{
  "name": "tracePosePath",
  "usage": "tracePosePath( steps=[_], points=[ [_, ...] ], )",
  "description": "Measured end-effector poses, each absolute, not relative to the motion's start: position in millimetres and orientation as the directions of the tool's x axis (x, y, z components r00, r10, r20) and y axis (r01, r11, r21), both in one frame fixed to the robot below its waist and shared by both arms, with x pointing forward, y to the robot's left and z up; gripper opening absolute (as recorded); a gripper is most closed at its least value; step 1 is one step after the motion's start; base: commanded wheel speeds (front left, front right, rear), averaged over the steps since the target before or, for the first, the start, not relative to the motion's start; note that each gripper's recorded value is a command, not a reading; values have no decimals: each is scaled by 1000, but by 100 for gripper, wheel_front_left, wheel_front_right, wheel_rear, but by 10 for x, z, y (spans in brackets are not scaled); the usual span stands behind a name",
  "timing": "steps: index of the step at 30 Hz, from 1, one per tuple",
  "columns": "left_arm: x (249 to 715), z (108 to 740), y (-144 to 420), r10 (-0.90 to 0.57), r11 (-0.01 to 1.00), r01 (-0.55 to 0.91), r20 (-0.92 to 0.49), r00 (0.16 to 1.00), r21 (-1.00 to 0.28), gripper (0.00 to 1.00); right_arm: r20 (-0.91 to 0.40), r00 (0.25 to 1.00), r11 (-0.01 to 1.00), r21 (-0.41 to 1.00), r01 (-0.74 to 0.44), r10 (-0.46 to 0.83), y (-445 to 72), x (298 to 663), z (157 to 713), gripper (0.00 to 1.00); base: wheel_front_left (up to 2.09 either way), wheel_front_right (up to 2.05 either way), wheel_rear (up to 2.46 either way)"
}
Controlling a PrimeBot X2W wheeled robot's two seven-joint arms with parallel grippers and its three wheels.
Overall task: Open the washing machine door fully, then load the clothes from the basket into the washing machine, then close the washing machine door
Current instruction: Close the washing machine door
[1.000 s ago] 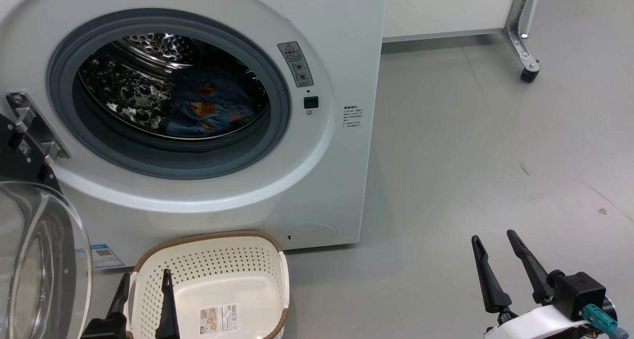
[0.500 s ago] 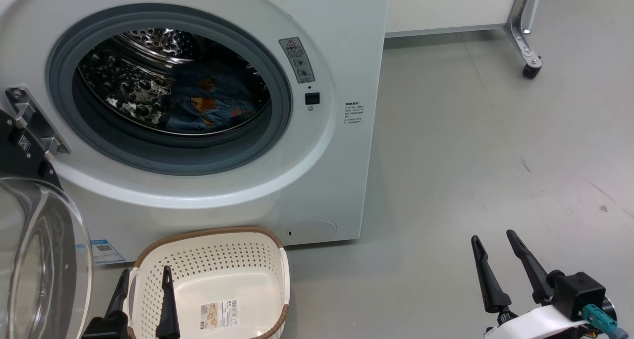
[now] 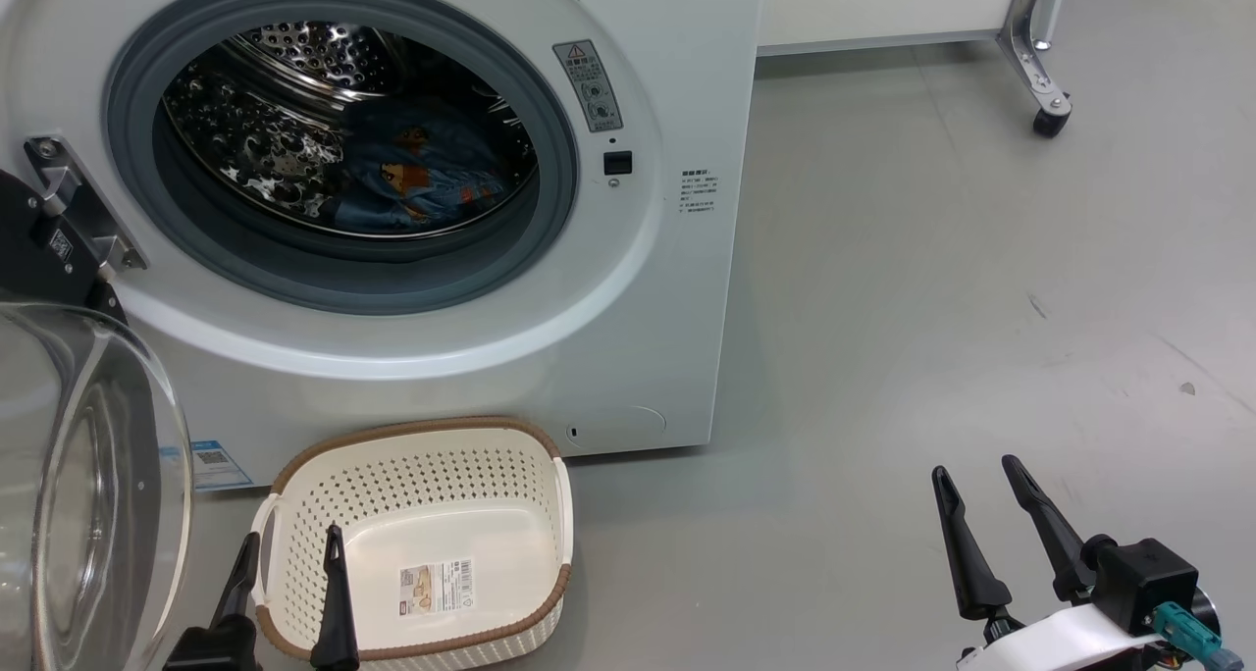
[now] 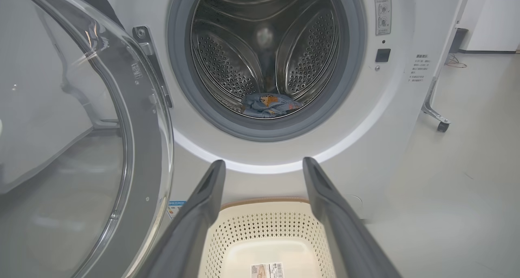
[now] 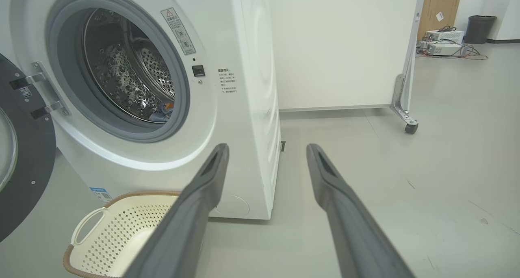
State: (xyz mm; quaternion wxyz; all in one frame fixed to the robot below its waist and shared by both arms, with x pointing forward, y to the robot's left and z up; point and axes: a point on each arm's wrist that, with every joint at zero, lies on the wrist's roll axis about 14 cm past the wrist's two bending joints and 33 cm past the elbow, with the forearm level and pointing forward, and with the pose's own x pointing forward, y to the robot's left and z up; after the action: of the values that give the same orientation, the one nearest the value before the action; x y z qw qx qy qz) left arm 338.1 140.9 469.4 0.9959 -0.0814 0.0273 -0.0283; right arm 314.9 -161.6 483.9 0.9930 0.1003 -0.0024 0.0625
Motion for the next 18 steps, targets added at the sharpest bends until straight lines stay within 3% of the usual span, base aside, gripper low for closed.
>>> tracePosePath(
  steps=[18],
  points=[
    [3382,4687,1406,-61,986,52,-52,997,-161,100,17,992,972,202,-122,121,-1615,3148,4838,100,-60,60,0]
  ],
)
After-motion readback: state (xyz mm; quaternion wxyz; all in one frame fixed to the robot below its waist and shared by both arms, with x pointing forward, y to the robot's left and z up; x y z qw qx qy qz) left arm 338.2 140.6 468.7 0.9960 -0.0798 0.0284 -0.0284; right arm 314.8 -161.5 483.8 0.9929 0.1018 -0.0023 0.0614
